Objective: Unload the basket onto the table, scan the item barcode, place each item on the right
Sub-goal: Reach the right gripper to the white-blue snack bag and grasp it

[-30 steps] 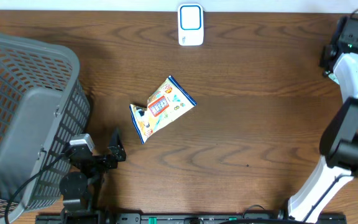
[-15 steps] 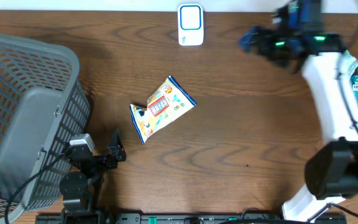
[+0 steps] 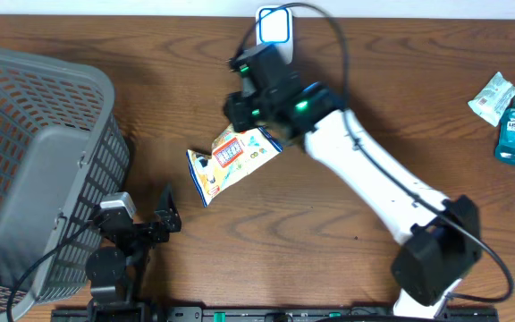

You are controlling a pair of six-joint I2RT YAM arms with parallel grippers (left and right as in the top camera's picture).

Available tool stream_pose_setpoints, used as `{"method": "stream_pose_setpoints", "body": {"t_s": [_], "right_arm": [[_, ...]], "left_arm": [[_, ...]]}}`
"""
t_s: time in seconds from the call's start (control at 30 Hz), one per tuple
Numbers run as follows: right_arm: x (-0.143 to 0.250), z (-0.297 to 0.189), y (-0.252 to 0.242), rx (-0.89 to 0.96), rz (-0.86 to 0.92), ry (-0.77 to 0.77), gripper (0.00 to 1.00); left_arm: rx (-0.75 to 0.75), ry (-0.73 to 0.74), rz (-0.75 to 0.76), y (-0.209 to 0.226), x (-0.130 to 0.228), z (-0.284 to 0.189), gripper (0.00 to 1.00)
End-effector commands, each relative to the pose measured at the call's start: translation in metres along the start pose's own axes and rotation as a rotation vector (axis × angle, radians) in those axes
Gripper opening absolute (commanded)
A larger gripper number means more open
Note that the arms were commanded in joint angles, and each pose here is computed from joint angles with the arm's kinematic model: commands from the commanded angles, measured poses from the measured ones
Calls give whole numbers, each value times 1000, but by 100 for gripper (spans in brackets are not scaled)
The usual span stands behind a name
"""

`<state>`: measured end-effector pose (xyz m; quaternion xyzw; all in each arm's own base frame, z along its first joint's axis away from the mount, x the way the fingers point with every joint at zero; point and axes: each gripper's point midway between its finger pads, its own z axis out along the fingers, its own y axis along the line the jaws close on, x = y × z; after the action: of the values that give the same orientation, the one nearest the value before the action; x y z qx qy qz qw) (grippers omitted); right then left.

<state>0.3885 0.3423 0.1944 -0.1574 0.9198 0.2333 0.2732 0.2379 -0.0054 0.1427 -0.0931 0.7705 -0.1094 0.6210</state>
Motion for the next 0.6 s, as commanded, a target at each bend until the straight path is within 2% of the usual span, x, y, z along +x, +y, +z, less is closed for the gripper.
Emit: {"method": "stream_pose_setpoints", "body": {"t_s": [0.0,0.1,0.3,0.47,0.57], "right_arm": [[11,39,-1,110,-85,-16,37],[21,69,13,84,-156,-14,39],[47,108,12,85,-173,41,41],[90,124,19,-17,-248,204,37],[110,119,11,-10,-294,295,36]], "left_arm": [[3,42,-3,2,13,2,100],[3,42,-3,2,13,2,100],[3,42,-3,2,13,2,100],[3,42,-3,2,13,2,100],[3,42,-3,2,13,2,100]]}}
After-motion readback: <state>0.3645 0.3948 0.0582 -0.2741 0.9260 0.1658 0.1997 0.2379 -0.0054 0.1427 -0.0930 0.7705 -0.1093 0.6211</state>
